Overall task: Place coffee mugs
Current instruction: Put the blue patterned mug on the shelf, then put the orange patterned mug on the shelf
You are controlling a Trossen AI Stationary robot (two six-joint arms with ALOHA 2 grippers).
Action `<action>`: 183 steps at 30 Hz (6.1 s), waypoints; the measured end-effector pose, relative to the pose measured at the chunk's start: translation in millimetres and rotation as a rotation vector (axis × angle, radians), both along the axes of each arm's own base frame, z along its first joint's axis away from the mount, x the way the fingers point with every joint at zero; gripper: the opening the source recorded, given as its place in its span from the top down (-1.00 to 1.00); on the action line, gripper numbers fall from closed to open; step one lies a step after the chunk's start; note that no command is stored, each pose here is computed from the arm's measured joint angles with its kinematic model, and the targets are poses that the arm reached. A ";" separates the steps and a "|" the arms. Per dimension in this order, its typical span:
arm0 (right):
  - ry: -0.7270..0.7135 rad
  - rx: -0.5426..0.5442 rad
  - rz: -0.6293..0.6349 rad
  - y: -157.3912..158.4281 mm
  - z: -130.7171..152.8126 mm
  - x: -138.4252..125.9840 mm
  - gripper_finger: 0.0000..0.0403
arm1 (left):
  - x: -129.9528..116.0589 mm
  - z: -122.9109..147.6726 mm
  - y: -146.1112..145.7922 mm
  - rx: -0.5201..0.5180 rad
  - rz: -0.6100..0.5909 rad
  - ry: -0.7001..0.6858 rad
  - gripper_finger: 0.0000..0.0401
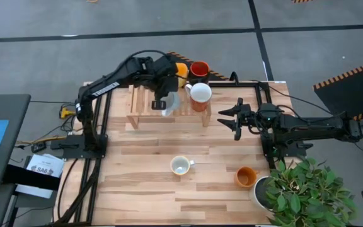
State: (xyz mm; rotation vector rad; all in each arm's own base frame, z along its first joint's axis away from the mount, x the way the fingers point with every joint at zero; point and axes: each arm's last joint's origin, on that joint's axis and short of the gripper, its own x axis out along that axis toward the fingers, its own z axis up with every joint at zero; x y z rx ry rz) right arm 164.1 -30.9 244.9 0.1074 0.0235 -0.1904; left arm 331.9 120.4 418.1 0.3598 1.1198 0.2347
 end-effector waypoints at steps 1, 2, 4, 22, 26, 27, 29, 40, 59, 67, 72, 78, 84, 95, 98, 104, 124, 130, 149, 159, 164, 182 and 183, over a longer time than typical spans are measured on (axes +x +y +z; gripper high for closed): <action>0.000 0.000 0.000 0.0 0.0 0.0 0.03 | 1.6 -1.4 1.2 -0.001 0.001 0.001 0.98; 0.000 0.000 0.000 0.0 0.0 0.0 0.03 | 2.1 -2.3 3.0 0.001 0.001 0.004 0.98; -0.004 0.000 0.000 0.0 0.4 0.0 0.03 | 2.5 -4.3 6.2 0.001 -0.002 0.013 0.98; -0.003 0.000 -0.003 -0.1 0.3 0.0 0.03 | 15.1 -21.8 25.8 -0.006 0.023 0.043 0.92; -0.004 0.000 -0.003 -0.1 0.3 0.0 0.03 | 18.7 -22.5 27.2 0.008 0.014 0.026 0.81; -0.003 0.000 -0.002 -0.1 0.3 0.0 0.03 | 19.2 -22.5 27.2 0.008 0.010 0.023 0.78; -0.004 0.000 -0.003 -0.1 0.3 0.0 0.03 | 20.9 -21.5 27.6 0.016 0.002 0.005 0.75; -0.003 0.000 -0.002 -0.1 0.3 0.0 0.03 | 24.2 -19.0 29.2 0.059 -0.021 -0.020 0.61; -0.003 -0.003 -0.002 -0.1 0.3 0.0 0.03 | 14.9 19.9 31.4 0.272 0.082 -0.099 0.07; 0.000 -0.007 -0.001 0.0 0.2 0.0 0.03 | -40.3 57.7 9.6 -0.078 0.049 -0.344 0.10; 0.000 -0.007 -0.001 0.0 0.2 0.0 0.03 | -75.4 77.4 -9.5 -0.116 0.013 -0.491 0.16; 0.000 -0.007 0.000 0.1 0.2 0.0 0.03 | -103.6 54.2 -30.1 -0.126 -0.089 -0.642 0.20; 0.000 -0.007 0.000 0.1 0.1 0.0 0.03 | -131.6 -30.4 -48.6 -0.133 -0.138 -0.749 0.23; -0.009 -0.009 0.000 0.1 1.1 0.0 0.03 | -180.4 -160.0 -95.7 -0.187 -0.371 -1.240 0.24; -0.009 -0.009 0.000 0.1 1.0 0.0 0.03 | -191.3 -172.7 -103.7 -0.192 -0.425 -1.327 0.24; -0.009 -0.006 0.000 0.1 1.0 0.0 0.03 | -201.4 -177.2 -111.6 -0.222 -0.463 -1.323 0.24; -0.042 0.182 0.095 15.1 10.4 23.2 0.03 | -202.1 -179.1 -110.0 -0.089 -0.437 -1.291 0.24; 0.147 0.170 0.107 33.3 22.2 57.2 0.03 | -202.4 -179.1 -110.0 -0.055 -0.451 -1.284 0.24; 0.543 0.202 0.135 113.9 4.9 158.5 0.03 | -202.0 -181.1 -110.0 -0.048 -0.454 -1.262 0.24; 0.767 0.161 0.124 130.7 -3.1 184.8 0.03 | -202.0 -181.0 -110.0 -0.033 -0.461 -1.258 0.24; 0.873 0.168 0.109 138.0 0.9 174.0 0.05 | -201.9 -181.2 -110.0 -0.033 -0.461 -1.256 0.24; 1.053 0.332 0.073 133.8 -59.6 163.8 0.86 | -202.0 -180.8 -110.0 -0.033 -0.461 -1.260 0.24; 1.042 0.328 0.081 133.1 -59.0 163.9 0.87 | -201.9 -180.8 -109.9 -0.033 -0.461 -1.259 0.24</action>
